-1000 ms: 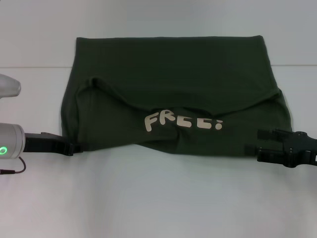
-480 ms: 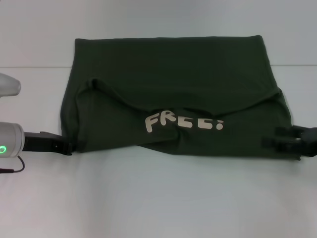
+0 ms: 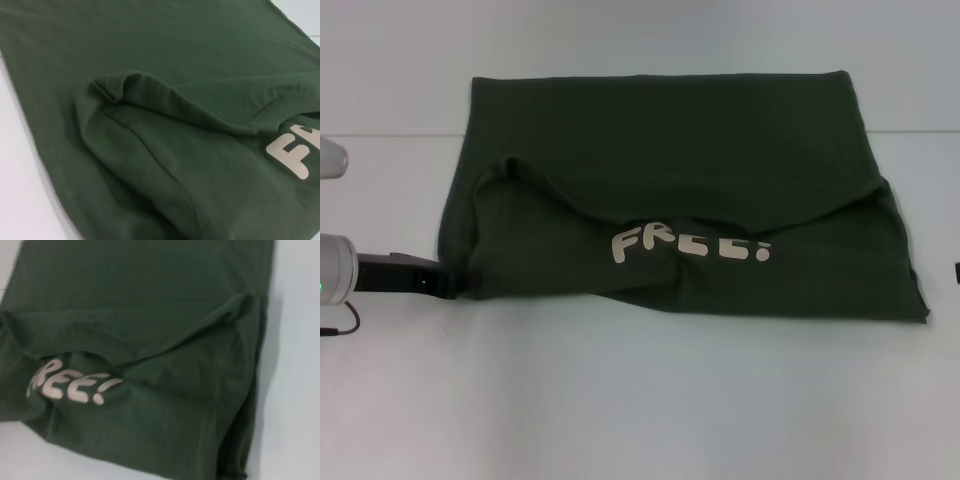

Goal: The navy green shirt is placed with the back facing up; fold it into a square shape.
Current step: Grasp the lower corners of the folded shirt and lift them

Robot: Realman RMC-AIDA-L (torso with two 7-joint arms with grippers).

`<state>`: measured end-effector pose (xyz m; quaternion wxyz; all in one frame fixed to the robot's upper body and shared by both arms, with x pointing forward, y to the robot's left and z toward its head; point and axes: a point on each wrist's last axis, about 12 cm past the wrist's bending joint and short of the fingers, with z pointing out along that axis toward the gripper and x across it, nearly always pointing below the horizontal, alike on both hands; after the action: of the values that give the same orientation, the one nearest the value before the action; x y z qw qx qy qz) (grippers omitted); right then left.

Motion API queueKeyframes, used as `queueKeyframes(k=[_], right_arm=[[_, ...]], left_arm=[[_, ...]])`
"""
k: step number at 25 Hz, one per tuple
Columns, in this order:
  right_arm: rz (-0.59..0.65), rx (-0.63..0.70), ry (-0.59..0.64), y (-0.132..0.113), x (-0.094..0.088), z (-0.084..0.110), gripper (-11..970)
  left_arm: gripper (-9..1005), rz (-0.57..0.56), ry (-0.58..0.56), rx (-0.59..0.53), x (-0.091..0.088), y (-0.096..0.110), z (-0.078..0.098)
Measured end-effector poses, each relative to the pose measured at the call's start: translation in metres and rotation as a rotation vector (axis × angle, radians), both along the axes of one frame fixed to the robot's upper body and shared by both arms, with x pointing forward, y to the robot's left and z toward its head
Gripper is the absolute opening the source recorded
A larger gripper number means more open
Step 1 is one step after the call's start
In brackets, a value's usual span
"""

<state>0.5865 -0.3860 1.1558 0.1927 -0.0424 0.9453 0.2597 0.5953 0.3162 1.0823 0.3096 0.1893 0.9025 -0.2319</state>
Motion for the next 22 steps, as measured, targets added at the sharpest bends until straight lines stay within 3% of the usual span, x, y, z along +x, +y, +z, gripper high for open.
queueKeyframes(k=[8, 14, 22], right_arm=[[-0.018, -0.058, 0.021, 0.03, 0.03, -0.004, 927], [0.0, -0.022, 0.05, 0.05, 0.034, -0.022, 928], [0.021, -0.032, 0.062, 0.062, 0.034, -0.03, 928]], left_arm=[[0, -0.001, -0.016, 0.006, 0.004, 0.004, 0.008], [0, -0.008, -0.022, 0.012, 0.006, 0.009, 0.013], [-1, -0.022, -0.027, 0.012, 0.008, 0.01, 0.017]])
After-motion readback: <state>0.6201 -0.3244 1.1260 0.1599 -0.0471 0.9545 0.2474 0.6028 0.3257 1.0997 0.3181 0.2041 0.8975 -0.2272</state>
